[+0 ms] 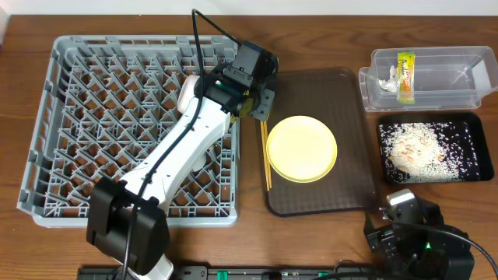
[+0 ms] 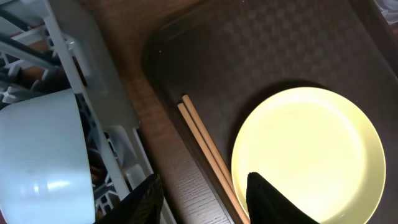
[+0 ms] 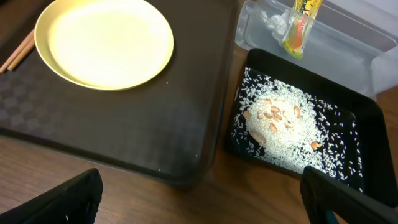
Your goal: Sort waste into correct bins and load items into the dishwasher
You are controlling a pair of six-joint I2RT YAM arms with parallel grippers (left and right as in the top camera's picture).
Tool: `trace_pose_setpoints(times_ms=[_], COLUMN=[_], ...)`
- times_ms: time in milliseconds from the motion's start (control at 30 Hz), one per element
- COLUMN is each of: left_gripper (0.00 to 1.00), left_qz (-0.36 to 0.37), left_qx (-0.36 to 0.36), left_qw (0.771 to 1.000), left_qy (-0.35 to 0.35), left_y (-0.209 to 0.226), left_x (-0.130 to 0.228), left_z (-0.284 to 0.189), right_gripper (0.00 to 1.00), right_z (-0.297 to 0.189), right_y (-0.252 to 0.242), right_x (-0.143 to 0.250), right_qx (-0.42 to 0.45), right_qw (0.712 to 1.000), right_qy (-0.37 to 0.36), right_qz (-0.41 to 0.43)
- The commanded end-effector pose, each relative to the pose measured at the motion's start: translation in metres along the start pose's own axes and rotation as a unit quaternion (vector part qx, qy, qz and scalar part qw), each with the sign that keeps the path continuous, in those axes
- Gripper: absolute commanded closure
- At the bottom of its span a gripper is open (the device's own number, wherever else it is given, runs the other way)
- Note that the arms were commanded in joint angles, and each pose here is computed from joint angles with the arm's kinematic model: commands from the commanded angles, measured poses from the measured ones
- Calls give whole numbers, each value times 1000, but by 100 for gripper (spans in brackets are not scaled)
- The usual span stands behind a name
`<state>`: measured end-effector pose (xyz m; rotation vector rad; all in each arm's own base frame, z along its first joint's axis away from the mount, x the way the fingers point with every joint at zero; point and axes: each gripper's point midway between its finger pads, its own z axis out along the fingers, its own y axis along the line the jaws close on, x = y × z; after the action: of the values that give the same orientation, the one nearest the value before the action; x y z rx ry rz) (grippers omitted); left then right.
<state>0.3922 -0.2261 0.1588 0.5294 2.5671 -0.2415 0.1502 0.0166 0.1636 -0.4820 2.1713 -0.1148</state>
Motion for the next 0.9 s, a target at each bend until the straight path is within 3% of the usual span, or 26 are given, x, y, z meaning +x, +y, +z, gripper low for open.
trace_pose_setpoints(times_ms=[0, 533, 867], left_gripper=[56, 54, 54], left_qz=[6, 6, 13], left_qx=[-6, -6, -12], left_qw=[1000, 1000, 1000], left_qy=[-26, -25, -26], left_y=[2, 2, 4], left_x=[-13, -12, -12], left_z=[-18, -18, -18], right_gripper=[1, 1, 1], right_z=[0, 0, -25], right_y=[1, -2, 60], right_x=[1, -5, -72], right_qx=[-2, 4, -200], right_qw=[1000, 1000, 965], right_qy=[1, -11, -169], right_qz=[-1, 1, 24])
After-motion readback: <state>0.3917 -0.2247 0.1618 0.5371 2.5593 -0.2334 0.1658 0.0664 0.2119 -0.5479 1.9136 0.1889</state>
